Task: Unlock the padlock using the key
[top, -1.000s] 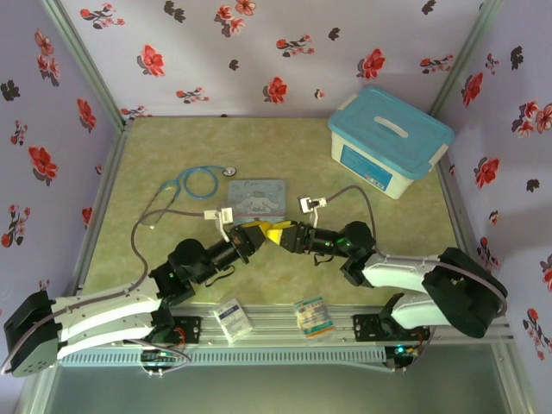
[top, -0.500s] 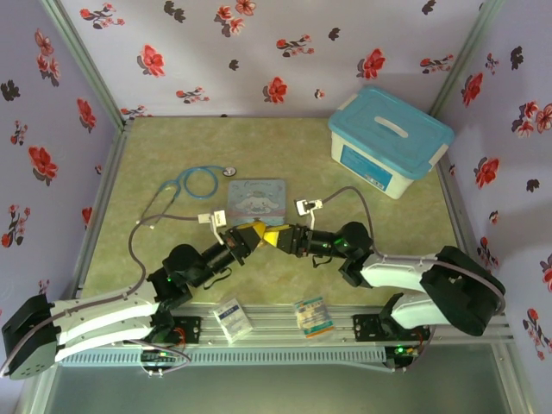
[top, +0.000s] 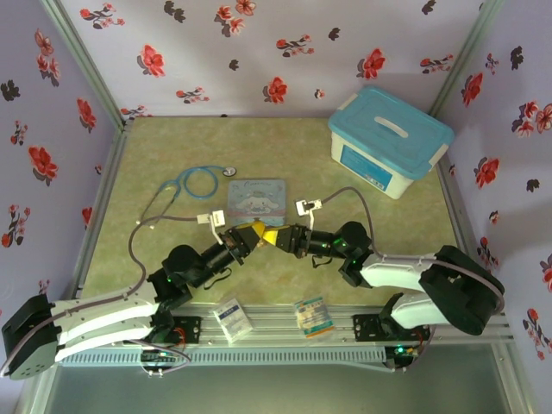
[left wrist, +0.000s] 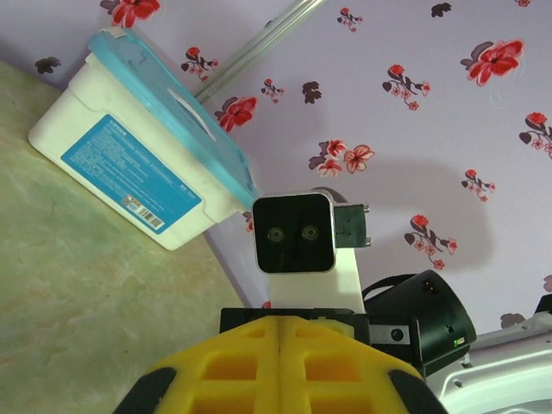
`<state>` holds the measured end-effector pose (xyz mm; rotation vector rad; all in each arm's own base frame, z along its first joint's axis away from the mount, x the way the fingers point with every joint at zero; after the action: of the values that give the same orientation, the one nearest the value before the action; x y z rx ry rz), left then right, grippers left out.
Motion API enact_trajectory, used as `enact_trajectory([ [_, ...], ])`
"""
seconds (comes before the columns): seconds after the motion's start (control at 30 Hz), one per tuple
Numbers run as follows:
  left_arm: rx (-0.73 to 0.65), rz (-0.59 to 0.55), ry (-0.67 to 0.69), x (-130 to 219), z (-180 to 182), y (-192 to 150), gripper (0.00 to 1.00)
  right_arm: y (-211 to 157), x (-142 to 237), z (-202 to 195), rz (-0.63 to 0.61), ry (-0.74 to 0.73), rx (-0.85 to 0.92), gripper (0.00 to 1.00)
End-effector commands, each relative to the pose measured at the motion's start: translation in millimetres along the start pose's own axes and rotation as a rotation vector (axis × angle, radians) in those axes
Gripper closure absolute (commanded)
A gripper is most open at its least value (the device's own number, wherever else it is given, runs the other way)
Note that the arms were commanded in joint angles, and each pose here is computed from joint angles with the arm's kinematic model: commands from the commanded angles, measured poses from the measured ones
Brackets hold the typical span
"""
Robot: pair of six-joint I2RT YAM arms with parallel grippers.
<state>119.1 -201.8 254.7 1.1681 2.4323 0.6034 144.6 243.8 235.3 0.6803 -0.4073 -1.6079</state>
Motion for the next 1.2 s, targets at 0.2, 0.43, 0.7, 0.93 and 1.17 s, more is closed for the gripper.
enact_trajectory([
  [0.2,-0.071,-0.072,0.353,27,31,10,0.00,-1,24,-30,-0.039,-0.253,0.003,1.00],
  [0.43,-0.165,0.097,0.682,20,57,-4,0.00,-16,52,-75,0.124,-0.798,-0.028,1.00],
  [0.7,-0.141,0.262,0.786,-4,106,-26,0.07,-26,60,-102,0.146,-0.918,-0.134,1.00],
  [0.93,-0.189,0.349,0.862,-28,127,-25,0.14,-25,65,-100,0.134,-0.945,-0.116,1.00],
  [1.17,-0.130,0.383,0.892,-48,146,-29,0.24,-28,74,-92,0.130,-0.972,-0.091,1.00],
])
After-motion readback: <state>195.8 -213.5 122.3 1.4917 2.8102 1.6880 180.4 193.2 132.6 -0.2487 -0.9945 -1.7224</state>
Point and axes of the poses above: each hand's point on the last joint's axis, 136 mm out from that joint toward the fingers, its own x axis back along the fingers, its own z axis along the line the jaws close on, y = z × x, the point moved 9 cm from there along x, back along the fingers, and after that the axes turned 5 degrees about x, right-handed, at the moved point
